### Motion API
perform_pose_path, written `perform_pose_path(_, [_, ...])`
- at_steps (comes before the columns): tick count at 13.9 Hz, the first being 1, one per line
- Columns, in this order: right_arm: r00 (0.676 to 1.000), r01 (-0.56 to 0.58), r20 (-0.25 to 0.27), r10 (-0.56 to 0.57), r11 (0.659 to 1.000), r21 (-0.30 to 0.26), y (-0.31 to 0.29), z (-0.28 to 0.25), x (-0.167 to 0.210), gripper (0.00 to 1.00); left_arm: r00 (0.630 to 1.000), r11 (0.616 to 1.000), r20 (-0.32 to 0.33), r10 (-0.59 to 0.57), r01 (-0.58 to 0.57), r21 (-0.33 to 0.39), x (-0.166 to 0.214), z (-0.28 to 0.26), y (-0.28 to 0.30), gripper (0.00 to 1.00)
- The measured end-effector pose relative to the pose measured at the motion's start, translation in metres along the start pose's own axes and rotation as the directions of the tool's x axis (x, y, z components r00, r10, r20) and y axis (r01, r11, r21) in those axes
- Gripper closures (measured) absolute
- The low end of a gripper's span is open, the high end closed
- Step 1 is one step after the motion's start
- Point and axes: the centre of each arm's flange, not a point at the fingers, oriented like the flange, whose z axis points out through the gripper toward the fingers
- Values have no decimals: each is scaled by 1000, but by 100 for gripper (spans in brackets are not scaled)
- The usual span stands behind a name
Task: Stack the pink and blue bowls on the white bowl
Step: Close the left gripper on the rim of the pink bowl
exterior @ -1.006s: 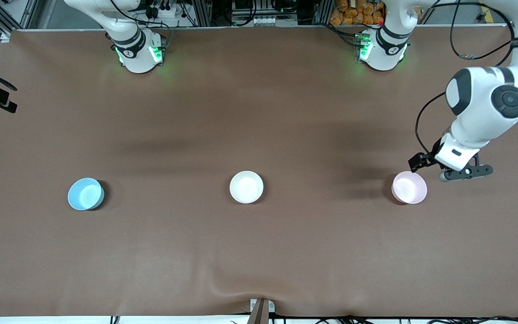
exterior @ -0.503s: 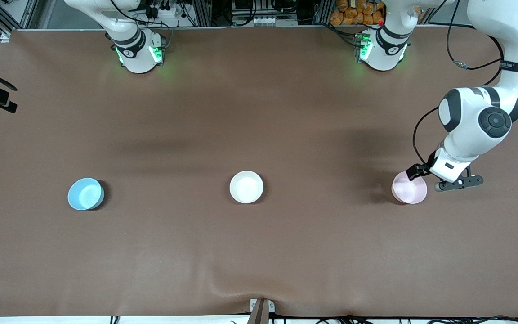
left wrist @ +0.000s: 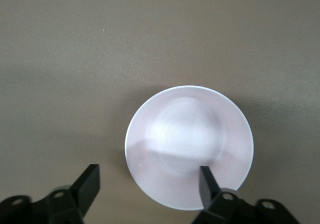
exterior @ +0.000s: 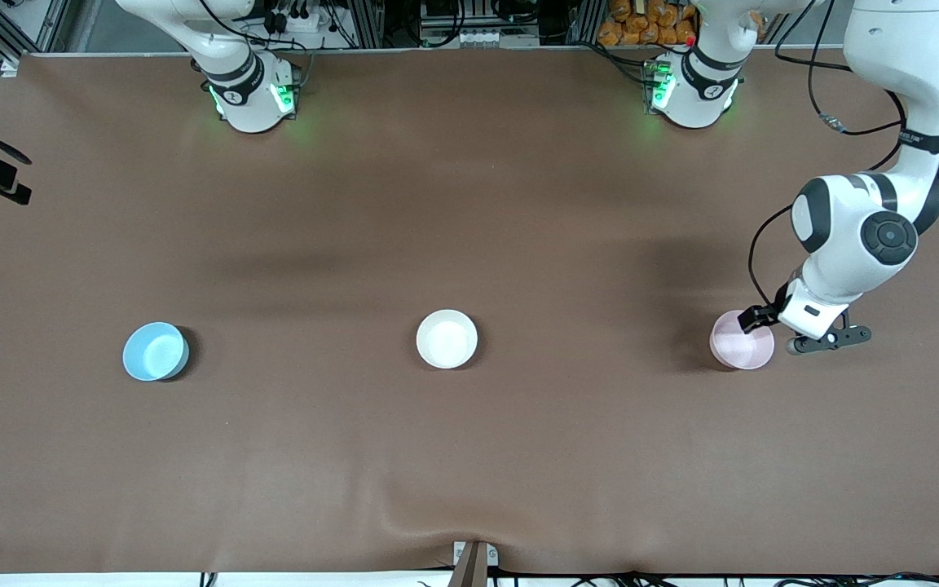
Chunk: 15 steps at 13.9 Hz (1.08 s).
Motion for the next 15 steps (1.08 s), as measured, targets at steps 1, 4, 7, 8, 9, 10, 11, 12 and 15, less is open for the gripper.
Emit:
perform_pose_path(1, [1000,0,0,0,1000,0,0,0,0,0,1000,1000,0,-2,2,1,1,3,-1,14])
perform_pose_path(4, [1000,0,0,0,1000,0,0,0,0,0,1000,1000,0,-9,9,3,3,13,-5,20])
perform_pose_path(7, [1000,0,0,0,1000,1,0,0,0,0,1000,1000,3,-13,13,6,4,20,-7,24])
perform_pose_path(8, [1000,0,0,0,1000,1,0,0,0,0,1000,1000,6,-13,13,6,4,22,-8,25])
perform_pose_path(9, [1000,0,0,0,1000,1,0,0,0,0,1000,1000,8,-15,14,7,4,24,-9,29])
perform_pose_path(10, [1000,0,0,0,1000,1,0,0,0,0,1000,1000,9,-17,17,8,5,26,-10,30])
perform_pose_path(11, [1000,0,0,0,1000,1,0,0,0,0,1000,1000,11,-18,18,9,5,29,-11,36])
perform_pose_path(12, [1000,0,0,0,1000,1,0,0,0,0,1000,1000,14,-19,19,10,5,31,-11,36])
perform_pose_path(15, [1000,0,0,0,1000,1,0,0,0,0,1000,1000,23,-18,17,13,6,39,-11,49])
